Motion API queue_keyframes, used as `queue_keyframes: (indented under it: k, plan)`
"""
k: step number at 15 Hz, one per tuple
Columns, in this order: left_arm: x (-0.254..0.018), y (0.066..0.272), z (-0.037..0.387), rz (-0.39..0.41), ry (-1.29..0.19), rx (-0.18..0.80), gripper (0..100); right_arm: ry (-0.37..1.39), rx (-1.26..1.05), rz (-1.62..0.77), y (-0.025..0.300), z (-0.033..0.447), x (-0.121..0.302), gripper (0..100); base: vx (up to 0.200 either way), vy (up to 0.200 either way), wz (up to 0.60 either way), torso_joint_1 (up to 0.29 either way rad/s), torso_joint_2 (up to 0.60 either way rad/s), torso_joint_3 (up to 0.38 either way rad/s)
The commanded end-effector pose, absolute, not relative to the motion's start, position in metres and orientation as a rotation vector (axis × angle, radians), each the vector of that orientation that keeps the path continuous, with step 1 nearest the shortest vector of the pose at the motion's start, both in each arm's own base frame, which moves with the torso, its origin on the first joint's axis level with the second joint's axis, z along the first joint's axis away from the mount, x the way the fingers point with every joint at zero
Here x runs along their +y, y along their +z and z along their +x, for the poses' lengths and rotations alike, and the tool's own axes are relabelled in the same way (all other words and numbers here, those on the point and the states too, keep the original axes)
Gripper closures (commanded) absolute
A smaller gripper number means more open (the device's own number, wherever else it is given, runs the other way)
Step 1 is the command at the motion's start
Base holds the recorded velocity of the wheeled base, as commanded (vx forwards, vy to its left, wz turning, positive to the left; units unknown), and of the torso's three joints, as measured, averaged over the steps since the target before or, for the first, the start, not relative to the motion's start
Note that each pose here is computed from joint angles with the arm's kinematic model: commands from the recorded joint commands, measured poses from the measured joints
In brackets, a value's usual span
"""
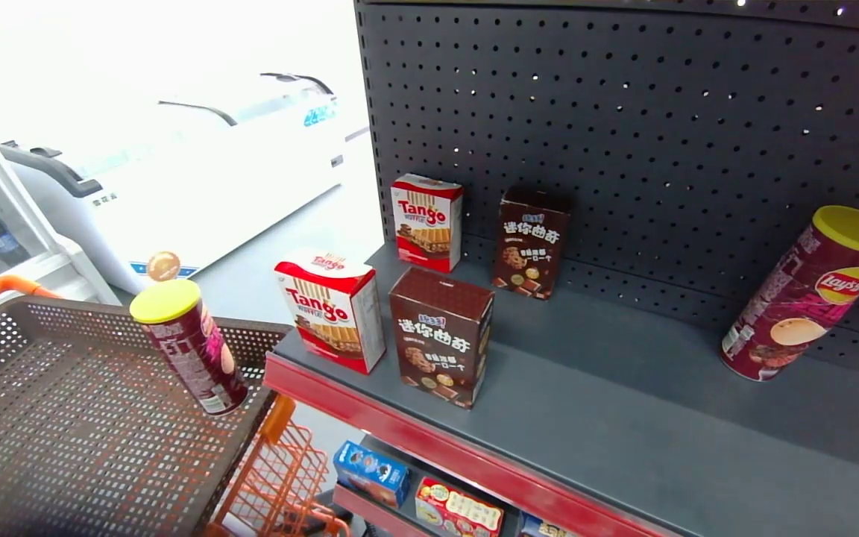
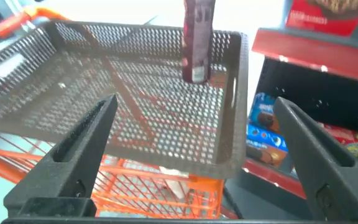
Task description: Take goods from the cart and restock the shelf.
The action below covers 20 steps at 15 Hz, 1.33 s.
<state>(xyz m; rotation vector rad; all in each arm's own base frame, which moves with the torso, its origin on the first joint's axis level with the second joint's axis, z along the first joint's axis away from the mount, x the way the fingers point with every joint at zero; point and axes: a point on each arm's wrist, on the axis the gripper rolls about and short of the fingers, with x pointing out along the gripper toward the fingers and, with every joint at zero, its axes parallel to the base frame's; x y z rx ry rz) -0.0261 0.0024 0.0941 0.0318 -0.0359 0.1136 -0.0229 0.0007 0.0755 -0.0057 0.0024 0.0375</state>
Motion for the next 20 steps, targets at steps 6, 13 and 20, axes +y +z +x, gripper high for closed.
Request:
queue_keyframes:
  k: [6, 13, 20]
  plan:
    - [0.002, 0.183, 0.061, 0.050, 0.161, 0.202, 0, 0.038, 0.003, -0.006, 0.075, -0.023, 0.001, 0, 0.000, 0.000, 0.00, 0.000, 0.00, 0.000]
    - [0.000, 0.166, 0.119, -0.061, 0.157, 0.388, 0, 0.038, 0.003, -0.006, 0.075, -0.023, 0.001, 0, 0.000, 0.000, 0.00, 0.000, 0.00, 0.000]
    - [0.017, 0.151, 0.174, 0.018, 0.089, 0.408, 0, 0.038, 0.003, -0.006, 0.075, -0.023, 0.001, 0, 0.000, 0.000, 0.00, 0.000, 0.00, 0.000]
